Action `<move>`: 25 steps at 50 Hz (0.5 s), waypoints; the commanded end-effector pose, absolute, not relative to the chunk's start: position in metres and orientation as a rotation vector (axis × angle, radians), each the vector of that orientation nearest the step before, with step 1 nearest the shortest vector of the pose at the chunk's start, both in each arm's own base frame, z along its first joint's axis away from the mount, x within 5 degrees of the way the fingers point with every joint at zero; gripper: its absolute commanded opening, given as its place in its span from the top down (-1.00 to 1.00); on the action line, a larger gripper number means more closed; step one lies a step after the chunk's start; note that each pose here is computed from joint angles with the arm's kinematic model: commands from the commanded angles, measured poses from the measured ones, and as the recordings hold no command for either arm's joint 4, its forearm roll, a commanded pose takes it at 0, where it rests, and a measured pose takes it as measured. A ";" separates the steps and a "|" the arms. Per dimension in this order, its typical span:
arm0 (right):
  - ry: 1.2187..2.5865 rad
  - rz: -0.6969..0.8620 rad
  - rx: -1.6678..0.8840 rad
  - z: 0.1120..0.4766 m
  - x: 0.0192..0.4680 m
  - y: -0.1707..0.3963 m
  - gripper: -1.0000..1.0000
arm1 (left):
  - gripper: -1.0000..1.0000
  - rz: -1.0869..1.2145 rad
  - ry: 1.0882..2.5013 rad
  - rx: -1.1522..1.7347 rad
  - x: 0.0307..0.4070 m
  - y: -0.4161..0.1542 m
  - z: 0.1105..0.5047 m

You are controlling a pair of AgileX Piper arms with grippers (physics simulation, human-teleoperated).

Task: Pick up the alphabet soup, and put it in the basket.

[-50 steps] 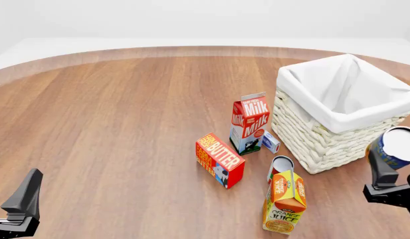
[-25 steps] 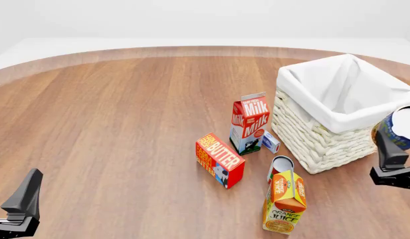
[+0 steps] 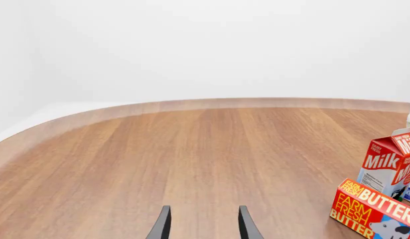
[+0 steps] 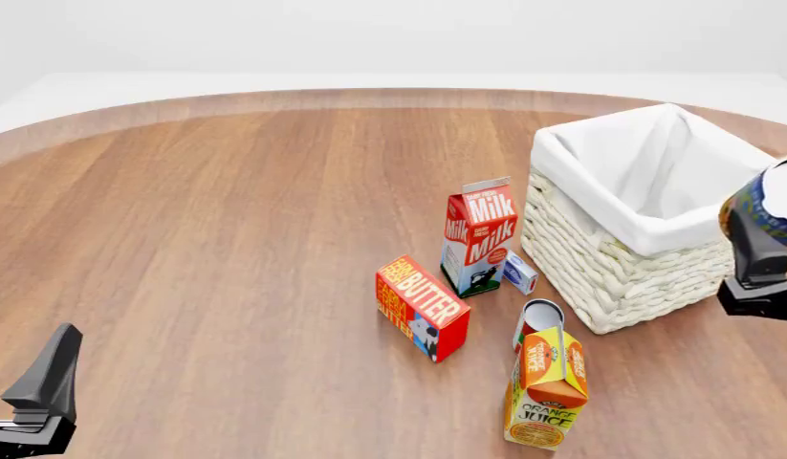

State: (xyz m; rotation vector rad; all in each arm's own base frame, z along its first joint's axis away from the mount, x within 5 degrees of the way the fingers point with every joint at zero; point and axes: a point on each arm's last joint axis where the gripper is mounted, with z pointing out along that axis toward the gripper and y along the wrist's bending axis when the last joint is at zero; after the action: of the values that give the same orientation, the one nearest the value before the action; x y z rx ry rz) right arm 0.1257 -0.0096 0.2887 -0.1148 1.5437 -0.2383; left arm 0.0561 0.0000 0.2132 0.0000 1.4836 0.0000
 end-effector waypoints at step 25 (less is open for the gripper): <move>1.491 -0.192 -0.088 0.335 0.144 -0.009 1.00 | -1.00 0.000 1.484 0.000 0.056 0.000 0.213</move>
State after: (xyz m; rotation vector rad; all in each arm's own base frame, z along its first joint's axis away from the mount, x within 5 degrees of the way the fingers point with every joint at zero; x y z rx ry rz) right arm 0.1382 -0.0089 0.3214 -0.1067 1.5102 -0.2155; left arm 0.0561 0.0000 0.2132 0.0000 1.4836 0.0000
